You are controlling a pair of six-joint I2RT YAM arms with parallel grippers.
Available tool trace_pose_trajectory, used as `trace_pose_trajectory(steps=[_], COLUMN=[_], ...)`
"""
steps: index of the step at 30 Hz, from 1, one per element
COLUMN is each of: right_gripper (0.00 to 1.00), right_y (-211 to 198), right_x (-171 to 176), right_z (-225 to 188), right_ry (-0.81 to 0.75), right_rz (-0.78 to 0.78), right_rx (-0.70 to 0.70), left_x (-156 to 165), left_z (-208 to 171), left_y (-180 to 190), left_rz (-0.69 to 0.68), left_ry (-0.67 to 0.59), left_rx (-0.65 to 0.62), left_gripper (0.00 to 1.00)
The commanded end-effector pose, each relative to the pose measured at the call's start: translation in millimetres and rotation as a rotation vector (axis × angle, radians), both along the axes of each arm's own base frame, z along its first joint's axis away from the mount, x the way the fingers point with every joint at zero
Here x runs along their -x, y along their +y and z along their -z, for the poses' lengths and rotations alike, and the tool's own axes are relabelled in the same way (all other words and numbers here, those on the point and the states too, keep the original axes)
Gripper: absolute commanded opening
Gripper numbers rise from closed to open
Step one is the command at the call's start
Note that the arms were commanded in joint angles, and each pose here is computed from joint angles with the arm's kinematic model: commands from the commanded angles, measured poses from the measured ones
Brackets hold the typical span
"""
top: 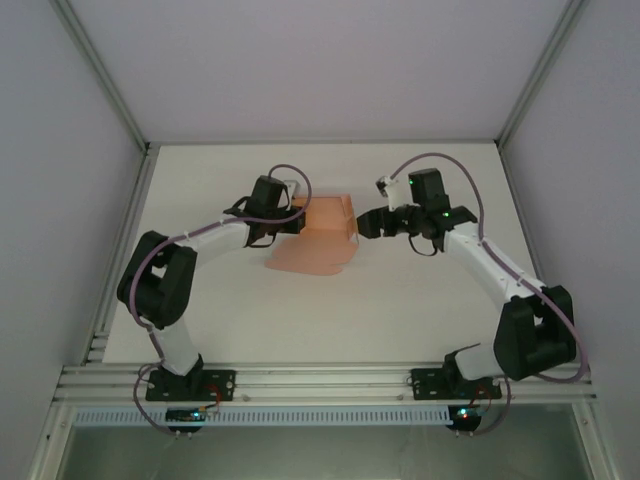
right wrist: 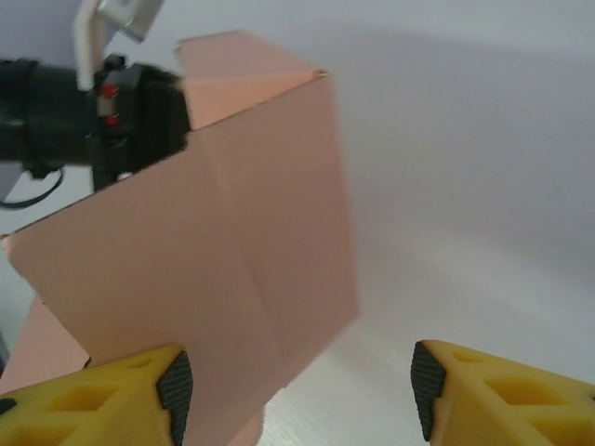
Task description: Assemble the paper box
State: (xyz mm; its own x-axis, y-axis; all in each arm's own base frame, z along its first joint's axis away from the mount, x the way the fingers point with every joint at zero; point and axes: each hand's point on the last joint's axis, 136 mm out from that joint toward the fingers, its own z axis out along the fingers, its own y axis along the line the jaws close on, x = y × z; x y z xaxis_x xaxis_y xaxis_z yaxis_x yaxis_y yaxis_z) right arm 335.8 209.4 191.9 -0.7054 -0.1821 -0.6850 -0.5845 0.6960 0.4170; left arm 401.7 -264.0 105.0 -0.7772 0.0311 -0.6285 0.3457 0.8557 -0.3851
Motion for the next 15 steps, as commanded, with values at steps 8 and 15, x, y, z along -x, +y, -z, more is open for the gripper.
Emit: trace_pose_trajectory(steps=[8,15], right_gripper=[0.70,0.57], right_y=[44,28], right_x=[-10,-55], right_z=[15,44], right_ry=[0.006,-0.061], right_rz=[-0.116,0.178], right_rx=[0.039,0.210], left_x=[-2,5], left_z=[-7,-6], left_y=[-3,-7], left_rz=[0.017,0.039], left_ry=[-0.015,-0.017], left_rx=[0.001,-0.026], left_gripper=[0.00,0.00])
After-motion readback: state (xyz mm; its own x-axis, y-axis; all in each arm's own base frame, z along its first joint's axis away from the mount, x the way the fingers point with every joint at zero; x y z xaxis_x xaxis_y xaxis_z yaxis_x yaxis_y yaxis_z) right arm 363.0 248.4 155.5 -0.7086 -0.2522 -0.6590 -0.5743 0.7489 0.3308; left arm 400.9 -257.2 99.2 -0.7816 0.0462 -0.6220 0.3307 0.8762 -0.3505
